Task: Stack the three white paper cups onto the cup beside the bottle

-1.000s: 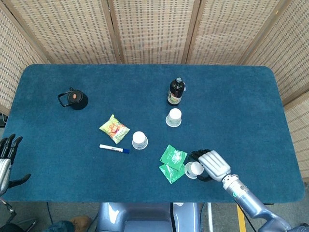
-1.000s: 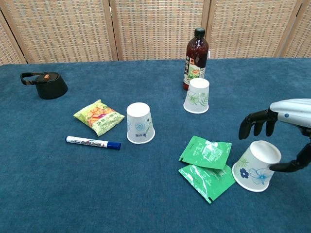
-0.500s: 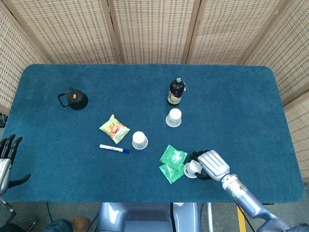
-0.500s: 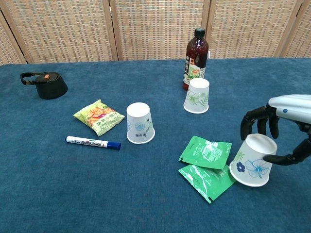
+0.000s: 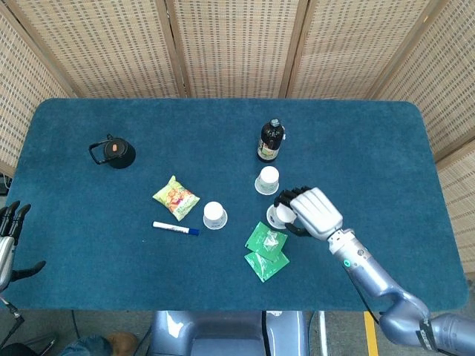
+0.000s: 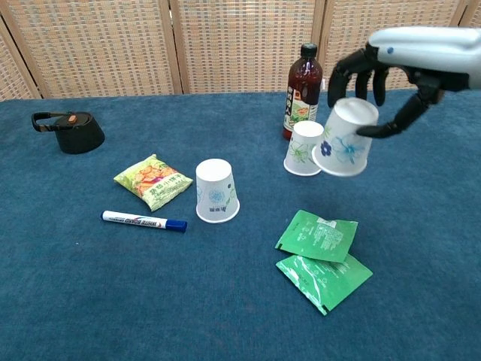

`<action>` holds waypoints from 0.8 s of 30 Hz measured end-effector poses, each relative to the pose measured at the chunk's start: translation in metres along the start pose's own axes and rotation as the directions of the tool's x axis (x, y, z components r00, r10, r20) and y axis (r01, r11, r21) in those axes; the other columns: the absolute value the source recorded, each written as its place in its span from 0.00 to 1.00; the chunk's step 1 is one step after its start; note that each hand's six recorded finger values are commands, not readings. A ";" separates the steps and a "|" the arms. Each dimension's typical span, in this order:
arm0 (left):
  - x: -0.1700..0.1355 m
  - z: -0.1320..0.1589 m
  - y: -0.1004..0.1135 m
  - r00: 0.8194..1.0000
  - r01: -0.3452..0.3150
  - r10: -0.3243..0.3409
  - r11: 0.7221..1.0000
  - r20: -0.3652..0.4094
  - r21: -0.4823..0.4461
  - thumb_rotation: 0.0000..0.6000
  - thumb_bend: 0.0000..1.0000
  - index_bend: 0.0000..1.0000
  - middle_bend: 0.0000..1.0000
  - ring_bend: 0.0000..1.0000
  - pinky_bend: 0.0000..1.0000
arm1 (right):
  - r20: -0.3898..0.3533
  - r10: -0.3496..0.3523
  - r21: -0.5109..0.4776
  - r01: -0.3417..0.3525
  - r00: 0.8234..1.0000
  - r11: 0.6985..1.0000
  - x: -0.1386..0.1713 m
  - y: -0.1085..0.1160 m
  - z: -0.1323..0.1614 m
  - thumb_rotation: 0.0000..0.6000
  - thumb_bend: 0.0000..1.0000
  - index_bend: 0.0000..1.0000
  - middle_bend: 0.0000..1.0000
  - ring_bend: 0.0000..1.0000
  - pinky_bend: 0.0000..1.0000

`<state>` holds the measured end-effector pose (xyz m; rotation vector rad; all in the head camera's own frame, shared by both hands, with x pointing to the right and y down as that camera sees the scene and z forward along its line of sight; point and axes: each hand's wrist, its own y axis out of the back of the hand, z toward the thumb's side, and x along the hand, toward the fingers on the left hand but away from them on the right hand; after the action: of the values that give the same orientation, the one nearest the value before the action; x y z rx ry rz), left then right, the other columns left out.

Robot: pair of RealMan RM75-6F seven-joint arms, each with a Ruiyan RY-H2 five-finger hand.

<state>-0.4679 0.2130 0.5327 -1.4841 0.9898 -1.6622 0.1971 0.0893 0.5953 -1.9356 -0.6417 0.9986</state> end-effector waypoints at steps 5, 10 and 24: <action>0.003 -0.002 -0.002 1.000 0.001 -0.001 1.000 -0.023 0.002 1.00 0.00 0.00 0.00 0.00 0.00 | -0.002 -0.032 0.055 0.032 0.999 0.998 -0.042 0.019 0.001 1.00 0.54 0.45 0.49 0.47 0.50; 0.010 -0.007 -0.003 0.998 -0.007 0.008 1.000 -0.067 0.014 1.00 0.00 0.00 0.00 0.00 0.00 | 0.037 -0.006 0.065 0.003 0.999 0.998 -0.077 0.022 -0.003 1.00 0.56 0.45 0.49 0.47 0.50; 0.018 -0.007 -0.009 0.997 0.013 -0.012 1.000 -0.076 0.023 1.00 0.00 0.00 0.00 0.00 0.00 | 0.152 0.066 0.079 -0.078 0.986 0.994 -0.116 0.008 -0.015 1.00 0.55 0.45 0.49 0.48 0.50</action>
<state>-0.4765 0.2023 0.5482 -1.4243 1.0000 -1.7443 0.1467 -0.0064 0.6400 -1.8329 -0.6059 1.2054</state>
